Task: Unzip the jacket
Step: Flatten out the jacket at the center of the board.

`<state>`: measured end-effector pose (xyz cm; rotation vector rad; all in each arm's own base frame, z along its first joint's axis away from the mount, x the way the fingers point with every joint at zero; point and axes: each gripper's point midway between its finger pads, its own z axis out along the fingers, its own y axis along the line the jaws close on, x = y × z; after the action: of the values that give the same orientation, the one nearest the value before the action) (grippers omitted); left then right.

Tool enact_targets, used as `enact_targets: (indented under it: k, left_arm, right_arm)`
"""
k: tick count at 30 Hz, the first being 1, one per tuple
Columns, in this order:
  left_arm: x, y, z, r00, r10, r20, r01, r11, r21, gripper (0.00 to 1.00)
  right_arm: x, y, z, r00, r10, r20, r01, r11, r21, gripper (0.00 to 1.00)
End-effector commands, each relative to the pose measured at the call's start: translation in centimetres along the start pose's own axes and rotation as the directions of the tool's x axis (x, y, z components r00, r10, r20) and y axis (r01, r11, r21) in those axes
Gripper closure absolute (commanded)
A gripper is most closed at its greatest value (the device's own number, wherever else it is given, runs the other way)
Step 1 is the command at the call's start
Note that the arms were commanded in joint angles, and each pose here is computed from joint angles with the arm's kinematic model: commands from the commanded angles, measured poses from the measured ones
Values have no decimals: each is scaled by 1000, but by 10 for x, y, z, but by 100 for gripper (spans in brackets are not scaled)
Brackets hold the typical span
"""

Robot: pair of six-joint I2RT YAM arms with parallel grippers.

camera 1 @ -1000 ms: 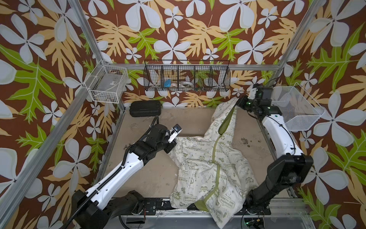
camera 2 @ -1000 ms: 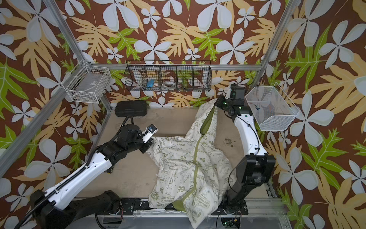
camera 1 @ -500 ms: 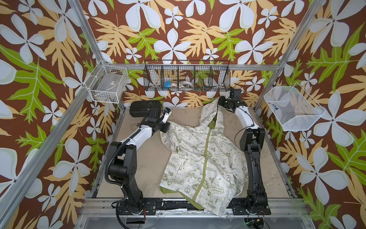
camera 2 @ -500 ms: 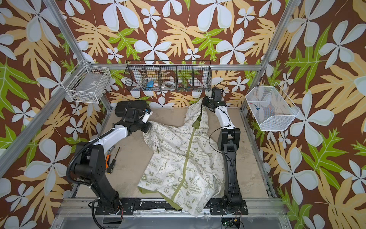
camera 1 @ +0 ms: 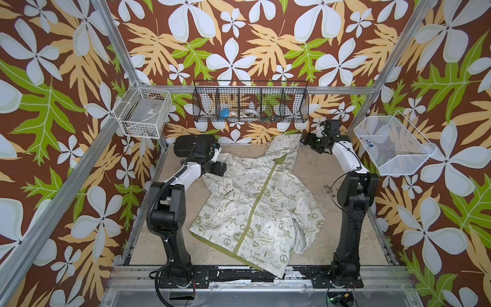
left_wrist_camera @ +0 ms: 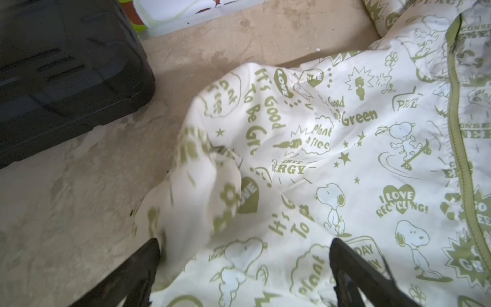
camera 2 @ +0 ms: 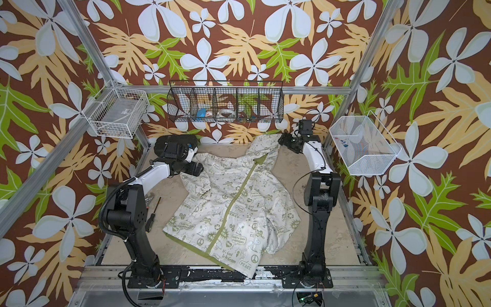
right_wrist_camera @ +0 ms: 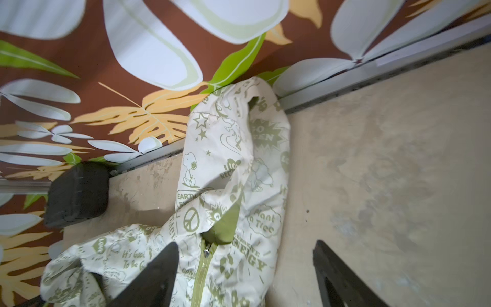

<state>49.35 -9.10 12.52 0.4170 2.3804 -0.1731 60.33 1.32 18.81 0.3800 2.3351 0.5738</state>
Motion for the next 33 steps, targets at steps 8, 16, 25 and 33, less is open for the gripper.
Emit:
enact_targets:
  k: [8,16,25,33]
  left_arm:
    - [-9,19,-72,958,-261,115,277,950,-146,0]
    - [34,-9,-107,901,-422,98,428,902,-61,0]
    - [62,-16,-107,871,-489,48,491,869,-64,2]
    - [67,-20,-98,878,-479,22,479,876,-57,3]
  right_arm:
    - [104,-24,-121,962,241,-131,-224,965,134,22]
    - [257,-55,-188,886,409,-219,-352,900,259,22]
    - [352,-91,-195,817,518,-252,-417,834,361,26]
    - [367,-117,-165,826,505,-250,-389,832,396,45]
